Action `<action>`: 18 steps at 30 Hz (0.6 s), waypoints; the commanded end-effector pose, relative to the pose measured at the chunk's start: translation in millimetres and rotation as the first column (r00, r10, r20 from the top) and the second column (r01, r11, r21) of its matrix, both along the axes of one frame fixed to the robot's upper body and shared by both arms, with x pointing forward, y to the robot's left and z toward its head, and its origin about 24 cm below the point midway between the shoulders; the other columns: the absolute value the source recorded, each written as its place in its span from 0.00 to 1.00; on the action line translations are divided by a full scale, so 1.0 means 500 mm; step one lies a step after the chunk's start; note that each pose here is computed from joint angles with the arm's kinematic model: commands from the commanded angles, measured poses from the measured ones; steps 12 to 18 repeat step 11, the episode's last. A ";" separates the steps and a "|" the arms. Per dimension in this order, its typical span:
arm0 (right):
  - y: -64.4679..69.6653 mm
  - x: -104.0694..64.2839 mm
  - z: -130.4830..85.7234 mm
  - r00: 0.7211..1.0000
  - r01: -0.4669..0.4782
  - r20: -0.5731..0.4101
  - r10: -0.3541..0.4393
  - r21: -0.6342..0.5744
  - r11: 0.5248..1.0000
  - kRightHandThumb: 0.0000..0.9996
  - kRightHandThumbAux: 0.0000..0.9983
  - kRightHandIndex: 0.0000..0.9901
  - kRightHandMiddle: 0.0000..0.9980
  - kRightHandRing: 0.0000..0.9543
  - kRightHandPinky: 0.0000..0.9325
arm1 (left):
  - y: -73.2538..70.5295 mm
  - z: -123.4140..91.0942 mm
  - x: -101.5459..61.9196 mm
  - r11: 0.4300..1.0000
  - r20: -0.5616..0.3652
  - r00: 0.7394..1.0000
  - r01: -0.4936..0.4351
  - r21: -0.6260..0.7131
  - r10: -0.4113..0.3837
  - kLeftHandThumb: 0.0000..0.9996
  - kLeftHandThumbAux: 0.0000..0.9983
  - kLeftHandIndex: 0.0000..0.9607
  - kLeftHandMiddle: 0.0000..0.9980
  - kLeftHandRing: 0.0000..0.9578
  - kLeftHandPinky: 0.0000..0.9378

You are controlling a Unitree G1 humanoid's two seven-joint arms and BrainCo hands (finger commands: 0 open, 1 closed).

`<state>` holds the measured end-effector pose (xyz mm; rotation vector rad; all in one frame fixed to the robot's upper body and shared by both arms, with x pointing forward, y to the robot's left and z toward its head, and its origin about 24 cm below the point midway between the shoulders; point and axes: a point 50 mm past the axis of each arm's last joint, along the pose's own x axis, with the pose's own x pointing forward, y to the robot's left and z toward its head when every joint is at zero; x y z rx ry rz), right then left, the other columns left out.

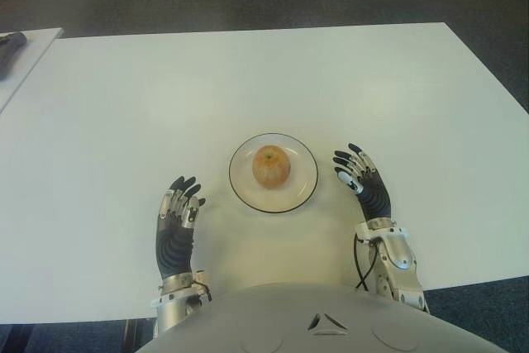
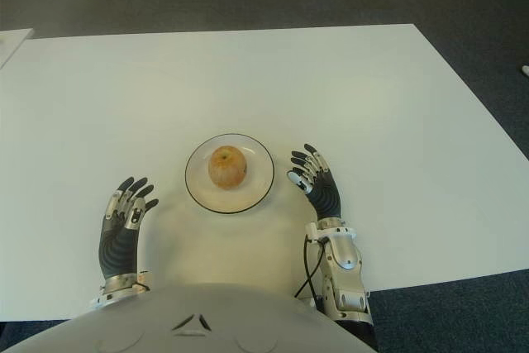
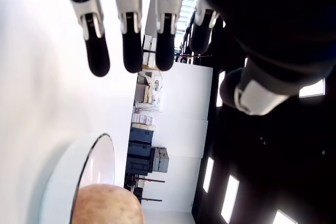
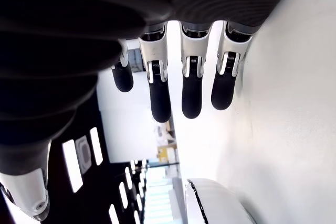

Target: Put the apples into the plate.

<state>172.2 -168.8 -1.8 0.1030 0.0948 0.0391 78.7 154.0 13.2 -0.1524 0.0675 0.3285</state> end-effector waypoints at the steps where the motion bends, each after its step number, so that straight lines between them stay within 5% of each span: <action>1: 0.002 -0.007 -0.013 1.000 -0.002 -0.025 0.002 0.013 1.000 0.29 0.61 0.12 0.26 0.24 0.27 | 0.002 -0.005 0.003 1.000 -0.020 1.000 0.008 0.004 -0.008 0.35 0.55 0.18 0.21 0.24 0.31; 18: 0.002 -0.004 -0.010 1.000 -0.001 -0.012 0.001 0.020 1.000 0.31 0.62 0.13 0.27 0.25 0.27 | 0.005 -0.012 0.006 1.000 -0.055 0.998 0.015 0.022 -0.013 0.35 0.56 0.17 0.20 0.23 0.31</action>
